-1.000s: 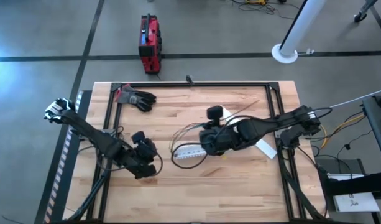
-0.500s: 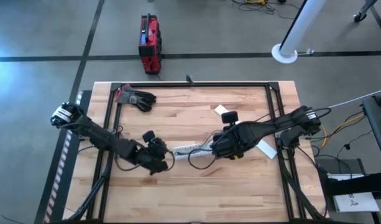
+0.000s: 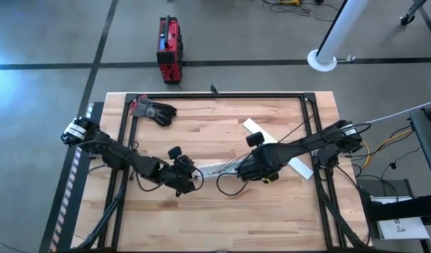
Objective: Ziptie cables
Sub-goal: Put the zip-tied cables into the white cable duct
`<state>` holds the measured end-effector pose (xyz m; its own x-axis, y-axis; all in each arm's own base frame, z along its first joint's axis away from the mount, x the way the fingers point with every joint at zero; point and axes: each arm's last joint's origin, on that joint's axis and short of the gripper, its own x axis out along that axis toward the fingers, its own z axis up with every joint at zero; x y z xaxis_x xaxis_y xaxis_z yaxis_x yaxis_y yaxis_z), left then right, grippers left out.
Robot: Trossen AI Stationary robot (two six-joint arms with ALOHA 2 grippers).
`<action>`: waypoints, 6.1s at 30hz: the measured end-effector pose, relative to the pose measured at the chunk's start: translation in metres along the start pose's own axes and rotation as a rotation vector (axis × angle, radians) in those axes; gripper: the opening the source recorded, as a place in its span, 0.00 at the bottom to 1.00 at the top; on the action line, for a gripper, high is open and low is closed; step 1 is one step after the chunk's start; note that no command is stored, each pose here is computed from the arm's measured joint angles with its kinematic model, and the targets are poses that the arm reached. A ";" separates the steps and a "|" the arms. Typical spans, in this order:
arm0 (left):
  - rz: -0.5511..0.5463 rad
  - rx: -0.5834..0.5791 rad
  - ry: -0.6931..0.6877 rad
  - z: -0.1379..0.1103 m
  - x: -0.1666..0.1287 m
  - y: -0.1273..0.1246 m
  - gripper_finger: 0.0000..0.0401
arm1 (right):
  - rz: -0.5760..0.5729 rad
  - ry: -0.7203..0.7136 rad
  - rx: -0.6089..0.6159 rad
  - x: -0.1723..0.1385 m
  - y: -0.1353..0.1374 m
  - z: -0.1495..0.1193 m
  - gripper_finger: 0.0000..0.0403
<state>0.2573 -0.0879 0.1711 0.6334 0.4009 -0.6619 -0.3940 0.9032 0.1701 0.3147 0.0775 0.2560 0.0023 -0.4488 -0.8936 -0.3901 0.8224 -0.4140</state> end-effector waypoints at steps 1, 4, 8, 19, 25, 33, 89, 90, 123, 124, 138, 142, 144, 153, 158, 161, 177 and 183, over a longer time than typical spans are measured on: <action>0.000 0.000 0.000 0.000 0.000 0.000 0.25 | 0.017 0.013 -0.006 0.003 0.001 -0.001 0.02; -0.003 -0.004 -0.004 0.001 0.000 0.000 0.23 | 0.076 0.055 -0.052 0.016 0.007 -0.005 0.02; -0.004 -0.006 -0.006 0.001 0.000 0.000 0.22 | 0.095 0.081 -0.117 0.035 0.015 -0.007 0.02; -0.010 -0.016 -0.018 0.002 0.000 -0.001 0.21 | 0.108 0.093 -0.205 0.078 0.028 -0.014 0.02; -0.008 -0.020 -0.024 0.003 0.000 -0.001 0.23 | 0.108 0.053 -0.222 0.088 0.033 -0.012 0.02; -0.006 -0.009 -0.026 0.002 0.000 -0.001 0.25 | 0.215 -0.005 -0.243 0.094 0.040 -0.011 0.02; -0.035 -0.022 -0.086 -0.003 0.005 -0.001 0.23 | 0.014 0.170 -0.181 0.117 0.009 -0.054 0.28; -0.038 -0.027 -0.093 -0.003 0.005 -0.002 0.23 | 0.004 0.170 -0.179 0.118 0.008 -0.054 0.28; -0.136 0.030 -0.217 0.011 0.004 -0.008 0.25 | 0.532 0.050 0.228 0.104 0.028 -0.040 0.00; -0.136 0.030 -0.217 0.011 0.004 -0.007 0.25 | 0.547 0.055 0.243 0.103 0.028 -0.040 0.00; -0.297 0.017 -0.202 0.021 0.012 -0.001 0.30 | 0.575 0.038 0.307 0.076 0.021 -0.030 0.00; -0.382 0.020 -0.152 0.022 0.034 0.007 0.35 | 0.568 0.023 0.292 0.075 0.020 -0.028 0.00; -0.412 0.015 -0.137 0.022 0.049 0.009 0.37 | 0.567 0.013 0.292 0.075 0.020 -0.027 0.00; -0.351 0.055 -0.060 0.023 0.095 0.008 0.31 | 0.628 0.067 0.352 0.074 0.024 -0.030 0.00; -0.350 0.052 -0.047 0.024 0.096 0.007 0.13 | 0.729 0.115 0.458 0.071 0.029 -0.030 0.00; -0.334 0.056 -0.013 0.022 0.095 0.008 0.02 | 0.726 0.130 0.486 0.070 0.033 -0.029 0.00; -0.341 0.101 0.038 0.014 0.094 0.005 0.01 | 0.533 0.063 0.374 0.082 0.032 -0.029 0.00; -0.343 0.101 0.027 0.015 0.094 0.005 0.01 | 0.543 0.022 0.317 0.105 0.033 -0.021 0.00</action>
<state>0.3249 -0.0440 0.1207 0.6990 0.0690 -0.7118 -0.0930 0.9957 0.0052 0.2826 0.0505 0.1522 -0.1398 0.0580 -0.9885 -0.0385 0.9972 0.0640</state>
